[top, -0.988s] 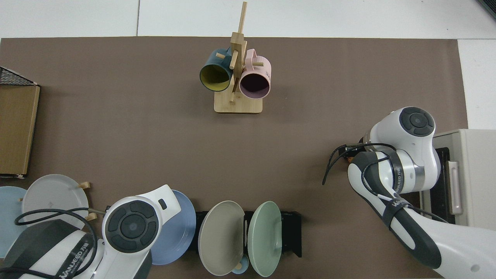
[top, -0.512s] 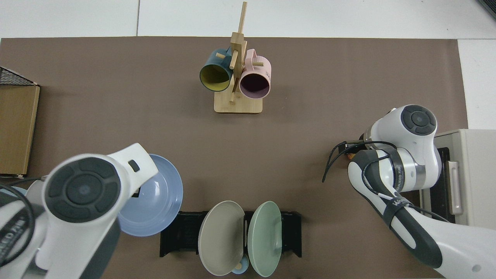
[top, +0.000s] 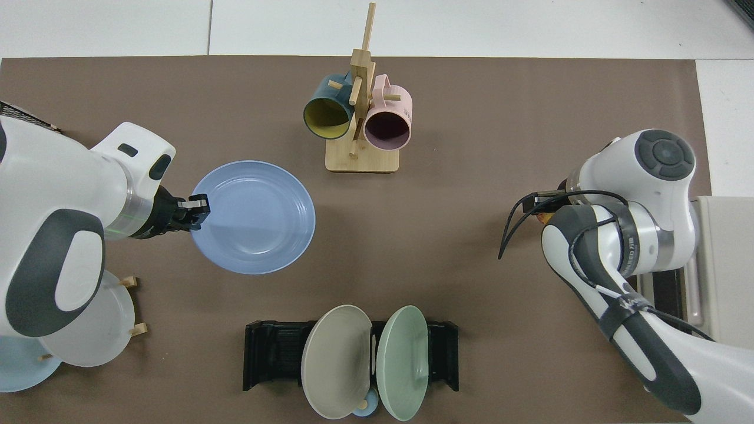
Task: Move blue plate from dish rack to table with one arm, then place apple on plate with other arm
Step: 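Lower the blue plate onto the table center and open the left gripper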
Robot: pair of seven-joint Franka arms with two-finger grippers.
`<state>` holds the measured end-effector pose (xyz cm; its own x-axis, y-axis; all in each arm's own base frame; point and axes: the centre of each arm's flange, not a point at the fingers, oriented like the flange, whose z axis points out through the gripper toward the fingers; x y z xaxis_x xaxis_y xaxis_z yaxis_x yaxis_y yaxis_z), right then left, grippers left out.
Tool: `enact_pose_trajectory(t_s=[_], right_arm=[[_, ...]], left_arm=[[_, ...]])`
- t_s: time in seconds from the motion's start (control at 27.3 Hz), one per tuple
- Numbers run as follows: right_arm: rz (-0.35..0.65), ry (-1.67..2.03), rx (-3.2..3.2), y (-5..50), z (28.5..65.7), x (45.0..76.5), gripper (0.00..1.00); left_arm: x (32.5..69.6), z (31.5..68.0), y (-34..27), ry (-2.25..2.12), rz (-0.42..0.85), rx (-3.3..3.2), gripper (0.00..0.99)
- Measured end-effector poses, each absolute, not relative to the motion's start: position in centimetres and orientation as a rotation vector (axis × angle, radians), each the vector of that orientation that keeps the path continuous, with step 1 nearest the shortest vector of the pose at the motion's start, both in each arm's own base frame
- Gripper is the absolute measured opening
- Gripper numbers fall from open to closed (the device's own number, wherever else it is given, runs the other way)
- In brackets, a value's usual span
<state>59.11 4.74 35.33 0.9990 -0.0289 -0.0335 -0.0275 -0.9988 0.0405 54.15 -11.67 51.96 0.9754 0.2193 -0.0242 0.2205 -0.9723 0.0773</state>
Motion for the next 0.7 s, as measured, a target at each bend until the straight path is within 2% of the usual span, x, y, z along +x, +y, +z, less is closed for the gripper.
enact_pose_trajectory(t_s=[0.18, 0.4, 0.7], right_arm=[[-0.056, -0.048, 3.105, 4.7, 39.5, 59.3, 0.75], [-0.062, -0.100, 3.107, 5.0, 43.4, 59.1, 0.75], [-0.056, -0.103, 3.109, 5.8, 45.1, 58.8, 0.75]], left_arm=[[55.1, 48.6, -13.3, 0.370, -0.015, 2.961, 0.044], [55.6, 42.3, -18.7, 0.387, 0.007, 2.930, 0.044], [53.7, 37.6, -24.9, 0.424, 0.051, 2.893, 0.044]])
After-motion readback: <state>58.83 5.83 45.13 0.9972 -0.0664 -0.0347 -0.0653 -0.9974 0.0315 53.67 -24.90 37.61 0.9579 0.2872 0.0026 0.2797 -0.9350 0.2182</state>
